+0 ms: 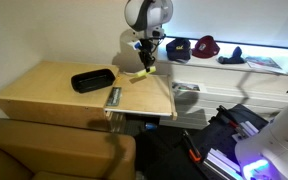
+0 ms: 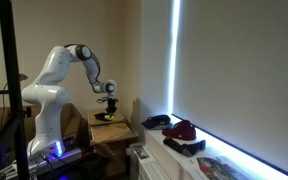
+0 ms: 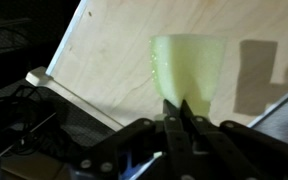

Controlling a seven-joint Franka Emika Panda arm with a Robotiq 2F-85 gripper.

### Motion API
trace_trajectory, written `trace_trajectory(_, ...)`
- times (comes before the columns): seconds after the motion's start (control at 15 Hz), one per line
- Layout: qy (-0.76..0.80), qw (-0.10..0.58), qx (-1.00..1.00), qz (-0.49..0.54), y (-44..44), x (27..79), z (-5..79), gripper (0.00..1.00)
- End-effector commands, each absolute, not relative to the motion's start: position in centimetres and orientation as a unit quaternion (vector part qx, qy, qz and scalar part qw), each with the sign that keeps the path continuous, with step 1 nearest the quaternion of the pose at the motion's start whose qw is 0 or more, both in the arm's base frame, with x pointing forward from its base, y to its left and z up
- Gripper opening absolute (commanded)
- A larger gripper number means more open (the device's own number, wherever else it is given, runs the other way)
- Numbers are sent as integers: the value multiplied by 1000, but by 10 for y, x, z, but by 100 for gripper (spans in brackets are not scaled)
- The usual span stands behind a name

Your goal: Remove sponge from the black sponge holder to the table surface

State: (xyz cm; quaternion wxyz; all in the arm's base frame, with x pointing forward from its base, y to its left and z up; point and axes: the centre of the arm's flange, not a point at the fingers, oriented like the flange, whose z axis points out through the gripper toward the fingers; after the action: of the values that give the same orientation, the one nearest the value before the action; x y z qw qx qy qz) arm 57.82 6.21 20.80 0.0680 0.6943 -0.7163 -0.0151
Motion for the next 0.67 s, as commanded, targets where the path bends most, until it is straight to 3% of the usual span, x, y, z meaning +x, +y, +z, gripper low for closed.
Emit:
trace_trajectory(0.0,-769,34,638,-28,32,538,142,2)
trace_trajectory(0.53,-836,-21,546,54,18,529,47,2)
trace_trajectory(0.6,-839,-18,542,51,18,529,47,32)
